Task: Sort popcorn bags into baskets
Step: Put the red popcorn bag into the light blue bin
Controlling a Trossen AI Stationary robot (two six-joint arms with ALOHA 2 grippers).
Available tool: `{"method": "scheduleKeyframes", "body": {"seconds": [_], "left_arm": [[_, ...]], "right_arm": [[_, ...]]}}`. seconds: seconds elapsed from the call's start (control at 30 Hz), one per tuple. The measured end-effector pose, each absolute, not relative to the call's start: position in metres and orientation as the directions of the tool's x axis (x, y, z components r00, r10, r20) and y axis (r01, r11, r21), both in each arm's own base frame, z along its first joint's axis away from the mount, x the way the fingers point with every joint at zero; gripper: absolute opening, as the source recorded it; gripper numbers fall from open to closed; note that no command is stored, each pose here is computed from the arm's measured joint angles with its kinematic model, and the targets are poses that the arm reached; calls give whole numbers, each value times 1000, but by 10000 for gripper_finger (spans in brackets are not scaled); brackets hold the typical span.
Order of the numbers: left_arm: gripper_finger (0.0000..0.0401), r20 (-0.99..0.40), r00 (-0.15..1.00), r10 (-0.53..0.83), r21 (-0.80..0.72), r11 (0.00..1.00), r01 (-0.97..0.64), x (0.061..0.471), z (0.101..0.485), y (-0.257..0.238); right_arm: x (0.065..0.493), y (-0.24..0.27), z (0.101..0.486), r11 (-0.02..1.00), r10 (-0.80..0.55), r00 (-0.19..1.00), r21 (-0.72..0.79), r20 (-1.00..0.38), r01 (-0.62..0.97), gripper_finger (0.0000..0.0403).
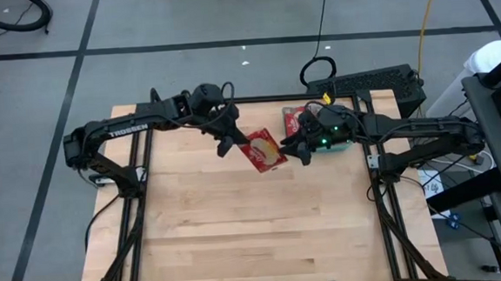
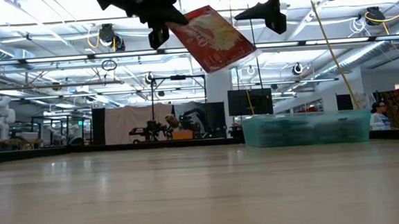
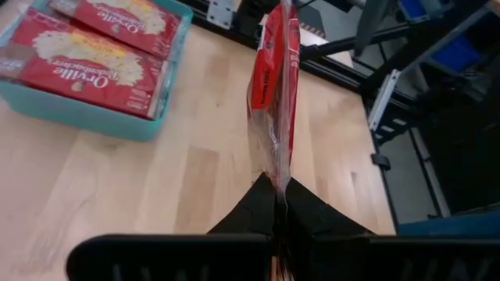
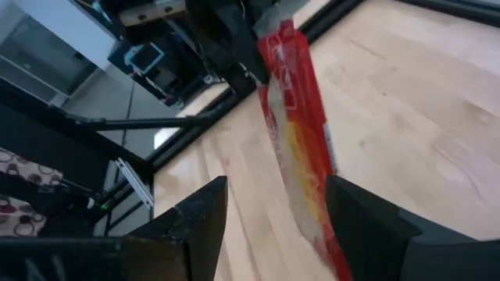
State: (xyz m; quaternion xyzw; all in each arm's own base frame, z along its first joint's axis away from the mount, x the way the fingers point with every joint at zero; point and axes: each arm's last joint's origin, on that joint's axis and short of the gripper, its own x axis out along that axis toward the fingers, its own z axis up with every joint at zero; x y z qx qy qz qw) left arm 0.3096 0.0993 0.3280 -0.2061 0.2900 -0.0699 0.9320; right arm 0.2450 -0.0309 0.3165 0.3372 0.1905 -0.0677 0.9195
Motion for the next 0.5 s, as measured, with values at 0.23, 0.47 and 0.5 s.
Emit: {"method": "scheduleKeyframes", "body": {"seconds": [0.23, 0.47, 0.5], "left_arm": [[8, -496, 820, -285, -449, 892, 39, 309, 329, 101], [7, -494, 820, -289, -463, 886, 33, 309, 329, 100], [8, -494, 819, -291, -463, 886, 35, 309, 329, 99]], "right_arm": [[245, -31, 317, 800, 4, 920, 554, -392, 232, 208], [251, -35, 310, 828, 5, 910, 512, -415, 229, 208], [253, -36, 309, 826, 25, 910, 521, -413, 214, 208]]}}
